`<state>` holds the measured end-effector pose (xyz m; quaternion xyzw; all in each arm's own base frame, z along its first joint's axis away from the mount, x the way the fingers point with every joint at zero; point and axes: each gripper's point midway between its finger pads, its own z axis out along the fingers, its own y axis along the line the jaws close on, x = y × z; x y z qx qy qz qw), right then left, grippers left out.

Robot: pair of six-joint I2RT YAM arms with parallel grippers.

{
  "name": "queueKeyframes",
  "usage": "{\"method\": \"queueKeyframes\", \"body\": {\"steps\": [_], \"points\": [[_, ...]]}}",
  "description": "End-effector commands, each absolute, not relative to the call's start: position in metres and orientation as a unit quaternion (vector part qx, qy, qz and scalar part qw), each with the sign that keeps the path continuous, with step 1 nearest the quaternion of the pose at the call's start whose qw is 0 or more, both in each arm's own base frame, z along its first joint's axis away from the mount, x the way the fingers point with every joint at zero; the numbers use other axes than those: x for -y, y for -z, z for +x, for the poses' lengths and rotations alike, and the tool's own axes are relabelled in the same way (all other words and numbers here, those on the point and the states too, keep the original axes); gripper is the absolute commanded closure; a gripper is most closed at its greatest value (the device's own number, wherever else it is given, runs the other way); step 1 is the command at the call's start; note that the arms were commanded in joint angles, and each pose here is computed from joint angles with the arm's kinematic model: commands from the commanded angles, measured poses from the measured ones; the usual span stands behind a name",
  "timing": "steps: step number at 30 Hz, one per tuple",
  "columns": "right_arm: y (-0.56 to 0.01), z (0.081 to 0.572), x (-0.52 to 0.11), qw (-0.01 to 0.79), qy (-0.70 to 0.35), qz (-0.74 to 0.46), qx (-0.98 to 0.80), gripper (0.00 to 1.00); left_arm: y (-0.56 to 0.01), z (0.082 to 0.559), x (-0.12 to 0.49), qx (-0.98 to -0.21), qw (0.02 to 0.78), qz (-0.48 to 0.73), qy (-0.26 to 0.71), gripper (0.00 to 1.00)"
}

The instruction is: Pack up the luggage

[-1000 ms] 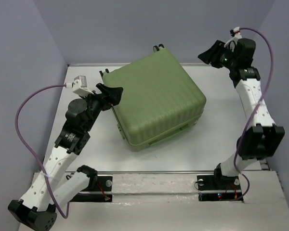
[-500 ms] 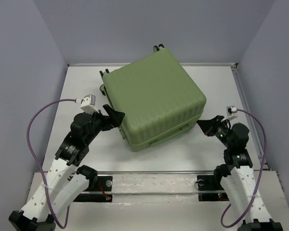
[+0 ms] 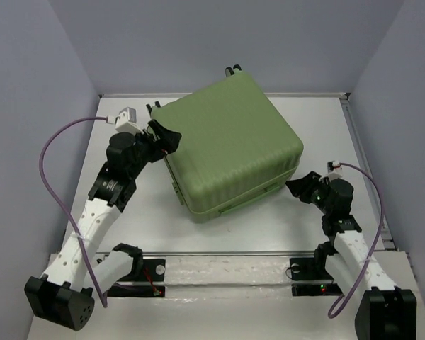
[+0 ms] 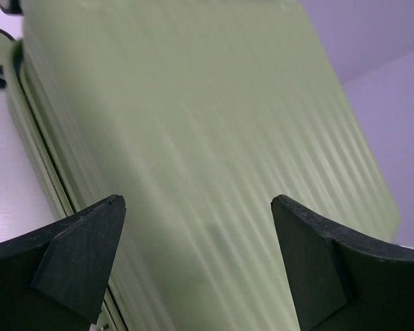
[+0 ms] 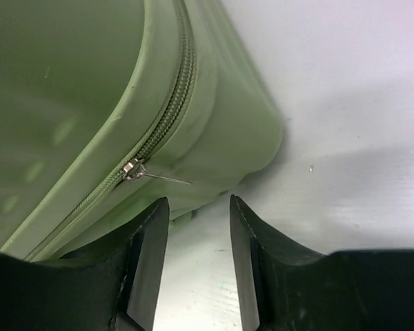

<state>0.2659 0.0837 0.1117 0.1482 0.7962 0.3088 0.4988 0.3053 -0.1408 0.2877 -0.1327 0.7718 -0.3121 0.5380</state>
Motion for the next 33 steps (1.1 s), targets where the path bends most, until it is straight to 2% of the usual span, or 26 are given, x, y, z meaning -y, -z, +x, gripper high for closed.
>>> {"method": "queueKeyframes", "body": {"steps": [1,5,9,12,16,17,20,21,24,28,31,33], "points": [[-0.136,0.281,-0.091,0.552,-0.327,0.092,-0.761,0.52,-0.326,0.337,0.122,-0.739,0.57,-0.15,0.326,0.01],[-0.146,0.291,-0.091,0.58,-0.324,0.068,-0.745,0.51,-0.312,0.321,0.128,-0.749,0.551,-0.129,0.343,0.01],[-0.145,0.296,-0.097,0.586,-0.33,0.038,-0.739,0.52,-0.277,0.291,0.111,-0.777,0.539,-0.128,0.299,0.01],[-0.149,0.299,-0.099,0.599,-0.329,0.013,-0.73,0.6,-0.221,0.265,0.107,-0.817,0.487,-0.129,0.279,0.01],[-0.161,0.299,-0.106,0.621,-0.338,-0.025,-0.706,0.61,-0.185,0.24,0.112,-0.84,0.439,-0.129,0.29,0.01],[-0.16,0.296,-0.112,0.614,-0.353,-0.04,-0.705,0.67,-0.187,0.237,0.115,-0.839,0.435,-0.13,0.3,0.01],[-0.167,0.292,-0.12,0.618,-0.373,-0.062,-0.689,0.72,-0.186,0.233,0.12,-0.838,0.424,-0.133,0.315,0.01],[-0.169,0.292,-0.121,0.617,-0.375,-0.065,-0.689,0.84,-0.188,0.234,0.122,-0.832,0.428,-0.135,0.325,0.01],[-0.164,0.295,-0.119,0.61,-0.37,-0.058,-0.698,0.93,-0.174,0.229,0.131,-0.825,0.411,-0.149,0.358,0.05],[-0.161,0.284,-0.127,0.589,-0.39,-0.047,-0.706,0.93,-0.152,0.224,0.149,-0.813,0.377,-0.171,0.409,0.27],[-0.156,0.277,-0.14,0.572,-0.382,-0.049,-0.725,0.93,-0.158,0.228,0.161,-0.801,0.384,-0.167,0.427,0.52],[-0.146,0.272,-0.141,0.554,-0.356,-0.034,-0.752,0.93,-0.159,0.229,0.172,-0.8,0.387,-0.166,0.427,0.57]]}}
